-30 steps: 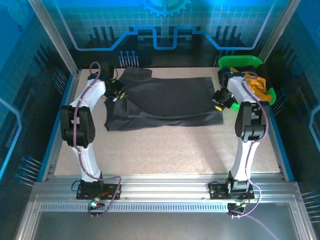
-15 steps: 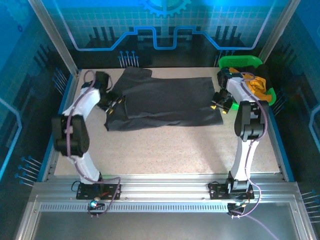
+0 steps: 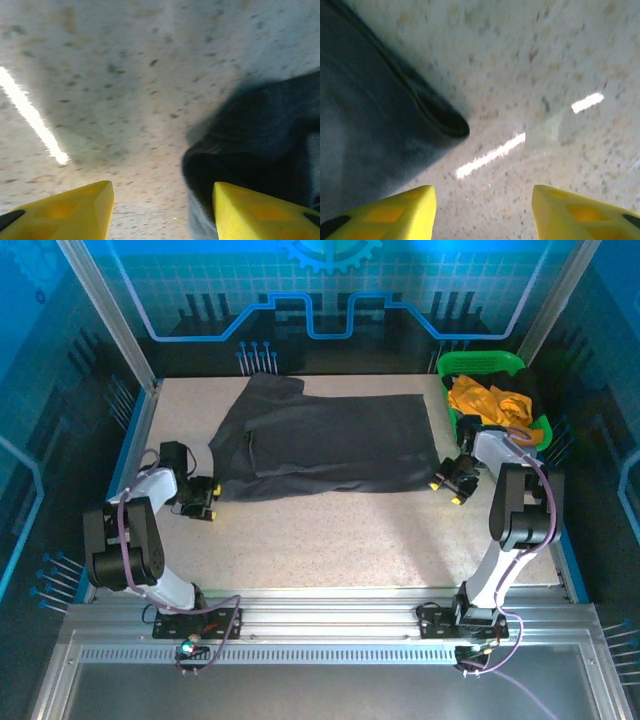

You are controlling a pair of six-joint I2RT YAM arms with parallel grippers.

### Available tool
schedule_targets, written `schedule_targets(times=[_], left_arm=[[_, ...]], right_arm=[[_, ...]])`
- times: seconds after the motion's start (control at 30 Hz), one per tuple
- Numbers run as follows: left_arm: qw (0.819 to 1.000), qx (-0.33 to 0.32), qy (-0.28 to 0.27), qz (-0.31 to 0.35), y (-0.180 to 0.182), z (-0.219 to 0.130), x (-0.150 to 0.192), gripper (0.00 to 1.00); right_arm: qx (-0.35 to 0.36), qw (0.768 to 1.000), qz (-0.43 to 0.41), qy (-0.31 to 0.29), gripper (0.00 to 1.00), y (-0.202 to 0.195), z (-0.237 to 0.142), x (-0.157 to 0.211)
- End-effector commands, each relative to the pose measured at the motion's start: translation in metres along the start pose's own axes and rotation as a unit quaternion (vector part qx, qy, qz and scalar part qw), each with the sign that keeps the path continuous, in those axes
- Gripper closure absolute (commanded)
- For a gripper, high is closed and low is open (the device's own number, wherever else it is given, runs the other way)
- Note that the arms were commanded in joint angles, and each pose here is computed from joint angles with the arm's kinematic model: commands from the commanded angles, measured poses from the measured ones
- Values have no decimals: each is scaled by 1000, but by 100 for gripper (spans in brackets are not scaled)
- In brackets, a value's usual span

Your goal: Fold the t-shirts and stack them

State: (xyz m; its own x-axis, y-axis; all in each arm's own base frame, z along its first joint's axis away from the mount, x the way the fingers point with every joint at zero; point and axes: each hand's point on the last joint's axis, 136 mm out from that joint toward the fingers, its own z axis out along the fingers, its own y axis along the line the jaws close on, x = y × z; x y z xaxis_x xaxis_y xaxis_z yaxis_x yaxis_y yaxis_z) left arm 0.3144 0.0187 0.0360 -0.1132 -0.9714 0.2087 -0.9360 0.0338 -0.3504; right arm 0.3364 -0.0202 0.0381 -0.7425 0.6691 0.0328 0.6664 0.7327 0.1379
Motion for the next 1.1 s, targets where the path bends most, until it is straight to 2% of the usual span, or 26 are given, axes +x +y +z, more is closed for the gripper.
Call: schedule_targets(times=[0.0, 0.2, 0.37, 0.47, 0.6, 0.87, 1.07], left_arm=[[999, 21, 19, -26, -11, 4, 5, 48], [999, 11, 14, -36, -8, 9, 1, 64], [999, 3, -2, -35, -6, 6, -5, 90], [999, -8, -7, -33, -6, 3, -9, 100], [999, -30, -23, -23, -3, -6, -18, 100], [997, -61, -41, -12, 10, -22, -36, 100], [995, -81, -48, 13, 17, -26, -40, 100]], right_arm=[[-37, 999, 0, -5, 48, 19, 4, -12], [-13, 1000, 2, 9, 58, 20, 17, -7], [0, 1000, 7, -2, 69, 18, 19, -12], [6, 1000, 8, -9, 73, 19, 22, -18], [12, 1000, 3, -20, 77, 19, 24, -22], [51, 998, 2, -22, 100, 8, 24, -15], [86, 996, -11, -19, 100, -1, 8, 2]])
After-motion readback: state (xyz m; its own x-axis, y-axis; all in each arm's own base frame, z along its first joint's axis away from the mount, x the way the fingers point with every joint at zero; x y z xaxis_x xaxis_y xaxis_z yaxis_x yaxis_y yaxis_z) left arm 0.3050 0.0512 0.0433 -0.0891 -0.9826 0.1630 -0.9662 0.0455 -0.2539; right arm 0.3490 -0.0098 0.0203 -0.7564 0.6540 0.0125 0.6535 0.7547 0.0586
